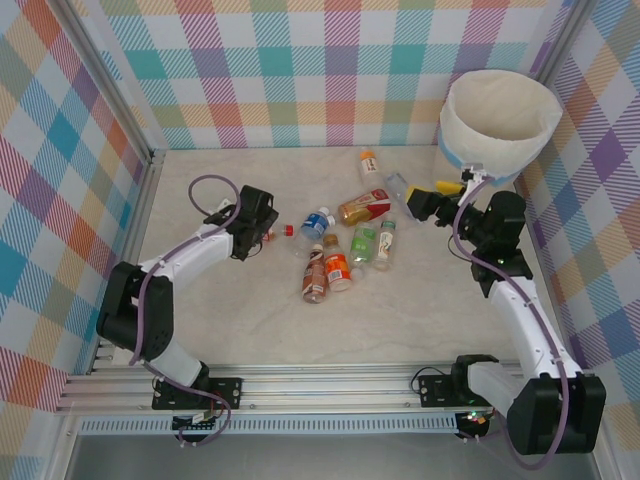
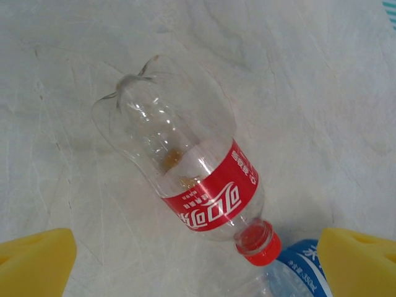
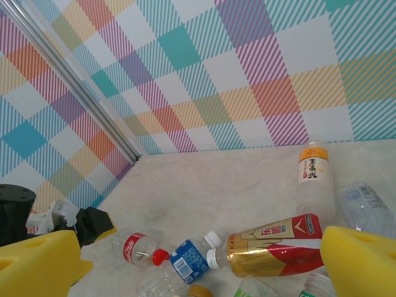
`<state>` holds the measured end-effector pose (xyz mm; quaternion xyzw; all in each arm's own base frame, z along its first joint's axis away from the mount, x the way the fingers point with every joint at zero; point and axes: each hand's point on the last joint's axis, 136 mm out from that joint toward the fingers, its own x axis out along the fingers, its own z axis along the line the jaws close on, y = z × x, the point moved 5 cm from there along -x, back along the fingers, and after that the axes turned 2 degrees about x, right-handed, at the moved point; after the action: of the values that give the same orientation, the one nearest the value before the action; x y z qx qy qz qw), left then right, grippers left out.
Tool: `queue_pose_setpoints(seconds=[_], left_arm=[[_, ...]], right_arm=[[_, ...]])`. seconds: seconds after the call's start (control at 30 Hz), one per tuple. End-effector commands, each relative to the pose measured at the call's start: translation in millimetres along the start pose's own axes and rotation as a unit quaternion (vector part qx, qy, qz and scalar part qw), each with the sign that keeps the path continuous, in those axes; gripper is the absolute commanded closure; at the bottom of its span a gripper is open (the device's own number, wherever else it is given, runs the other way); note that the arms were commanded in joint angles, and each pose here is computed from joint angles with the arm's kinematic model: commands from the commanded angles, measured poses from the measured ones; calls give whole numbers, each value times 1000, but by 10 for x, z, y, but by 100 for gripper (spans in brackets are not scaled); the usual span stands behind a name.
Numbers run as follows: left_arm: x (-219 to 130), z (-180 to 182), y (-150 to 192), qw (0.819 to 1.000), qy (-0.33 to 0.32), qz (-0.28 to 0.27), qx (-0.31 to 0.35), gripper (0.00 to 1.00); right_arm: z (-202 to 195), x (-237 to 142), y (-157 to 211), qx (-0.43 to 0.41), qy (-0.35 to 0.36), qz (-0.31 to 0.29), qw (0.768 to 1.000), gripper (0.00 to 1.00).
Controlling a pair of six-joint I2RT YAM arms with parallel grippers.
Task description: Put the plastic bottles in the bin
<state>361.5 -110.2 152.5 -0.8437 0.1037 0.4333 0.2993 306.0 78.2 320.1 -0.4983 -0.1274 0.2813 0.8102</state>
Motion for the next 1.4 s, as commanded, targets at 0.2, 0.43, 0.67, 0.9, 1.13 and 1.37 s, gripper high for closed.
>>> queue_pose_setpoints(seconds=[0.2, 0.43, 0.67, 0.9, 1.13, 1.37], left_arm=[[459, -21, -149, 981, -63, -13, -180, 0], [735, 3, -206, 971, -93, -32, -218, 0], [952, 87, -240, 966, -115, -43, -227, 16], [1000, 111, -247, 976, -16, -67, -208, 40], [947, 166, -258, 986, 41, -64, -148, 51], [626, -39, -332, 993, 107, -55, -17, 54]], right_arm=[[193, -164, -121, -28, -5, -17, 999, 0], [295, -386, -108, -64, 17, -16, 998, 1], [330, -505, -58, -69, 28, -17, 997, 0], [364, -566, -37, -61, 25, -24, 998, 0], [310, -480, -36, -48, 23, -19, 998, 0], [206, -267, 57, 36, -6, -8, 999, 0]])
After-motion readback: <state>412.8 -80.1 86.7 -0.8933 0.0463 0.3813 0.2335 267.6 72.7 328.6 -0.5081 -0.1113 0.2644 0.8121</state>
